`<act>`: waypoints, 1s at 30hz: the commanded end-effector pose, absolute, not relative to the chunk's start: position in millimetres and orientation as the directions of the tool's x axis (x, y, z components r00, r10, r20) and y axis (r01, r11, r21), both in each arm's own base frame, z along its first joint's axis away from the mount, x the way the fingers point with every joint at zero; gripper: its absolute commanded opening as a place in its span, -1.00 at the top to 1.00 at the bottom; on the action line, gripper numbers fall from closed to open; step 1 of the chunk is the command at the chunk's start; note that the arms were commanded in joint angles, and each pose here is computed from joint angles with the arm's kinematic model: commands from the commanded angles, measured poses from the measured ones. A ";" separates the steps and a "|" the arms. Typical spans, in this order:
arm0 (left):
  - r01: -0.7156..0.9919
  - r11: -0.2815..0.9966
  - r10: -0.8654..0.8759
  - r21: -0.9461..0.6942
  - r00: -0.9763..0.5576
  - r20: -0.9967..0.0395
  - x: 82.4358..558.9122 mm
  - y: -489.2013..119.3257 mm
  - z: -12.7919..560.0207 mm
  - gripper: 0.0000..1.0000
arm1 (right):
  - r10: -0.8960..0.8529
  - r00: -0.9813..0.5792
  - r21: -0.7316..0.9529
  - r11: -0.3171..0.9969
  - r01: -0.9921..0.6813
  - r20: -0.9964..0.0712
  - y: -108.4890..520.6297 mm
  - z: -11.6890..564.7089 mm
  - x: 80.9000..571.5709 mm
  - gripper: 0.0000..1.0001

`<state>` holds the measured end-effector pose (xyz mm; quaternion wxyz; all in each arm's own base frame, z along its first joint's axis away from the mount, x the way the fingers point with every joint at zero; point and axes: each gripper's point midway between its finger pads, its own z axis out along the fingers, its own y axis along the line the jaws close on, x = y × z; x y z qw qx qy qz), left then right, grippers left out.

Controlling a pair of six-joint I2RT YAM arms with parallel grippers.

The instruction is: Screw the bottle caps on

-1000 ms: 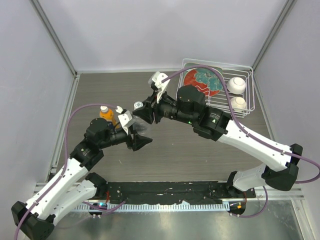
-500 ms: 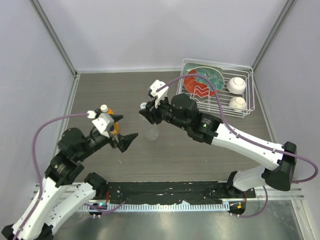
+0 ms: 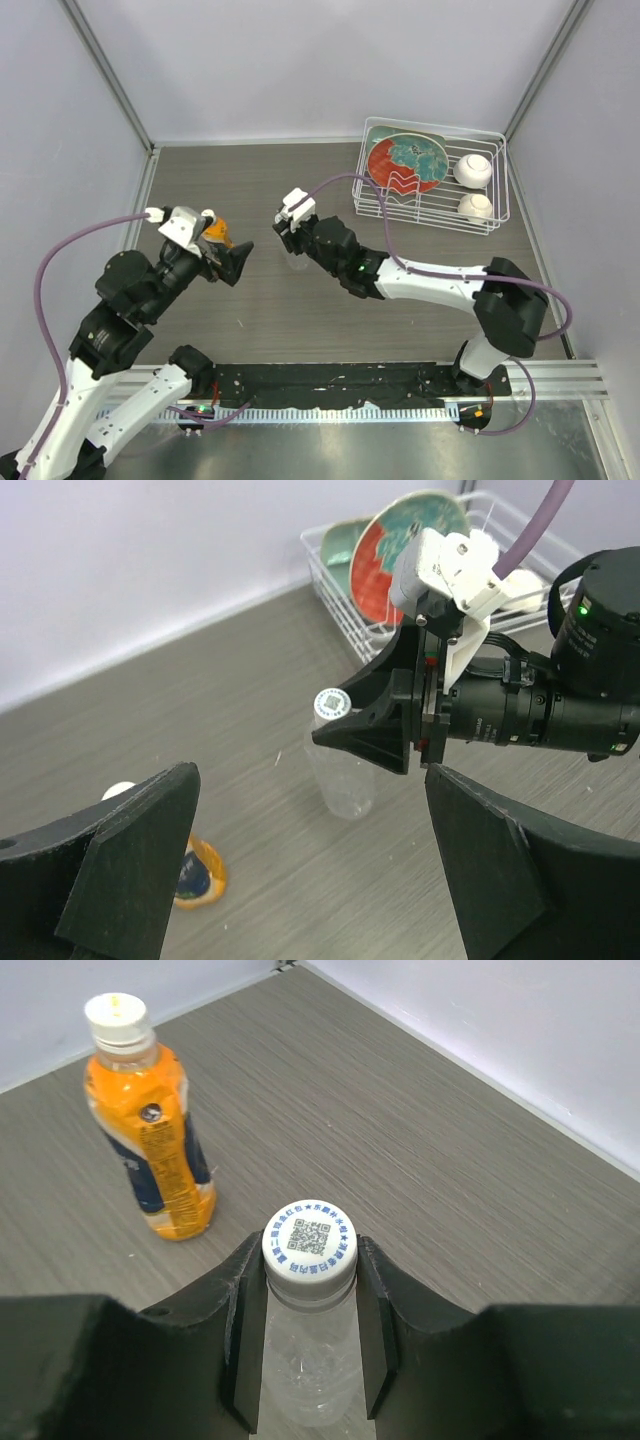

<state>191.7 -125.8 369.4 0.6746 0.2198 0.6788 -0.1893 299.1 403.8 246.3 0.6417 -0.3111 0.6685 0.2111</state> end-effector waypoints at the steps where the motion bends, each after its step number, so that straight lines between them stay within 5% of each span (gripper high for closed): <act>1: 0.495 0.869 0.046 -0.004 -0.088 -0.995 202.9 -121.7 356.8 -0.99 | 0.040 0.106 -0.032 0.796 -0.604 -0.994 409.4 285.0 318.9 0.82; 22: 0.442 0.895 -0.003 -0.055 -0.117 -0.993 218.1 -123.6 365.8 -0.99 | -0.023 -0.072 0.023 0.816 -0.577 -0.997 411.1 212.2 333.2 0.66; 27: 0.433 0.900 0.001 -0.054 -0.124 -0.992 221.0 -123.7 367.8 -0.99 | -0.030 -0.098 0.032 0.817 -0.576 -0.995 411.2 204.4 333.4 0.42; 30: 0.427 0.903 0.011 -0.045 -0.129 -0.992 221.8 -122.3 366.5 -1.00 | -0.021 -0.104 0.043 0.819 -0.573 -0.994 411.0 206.0 333.4 0.12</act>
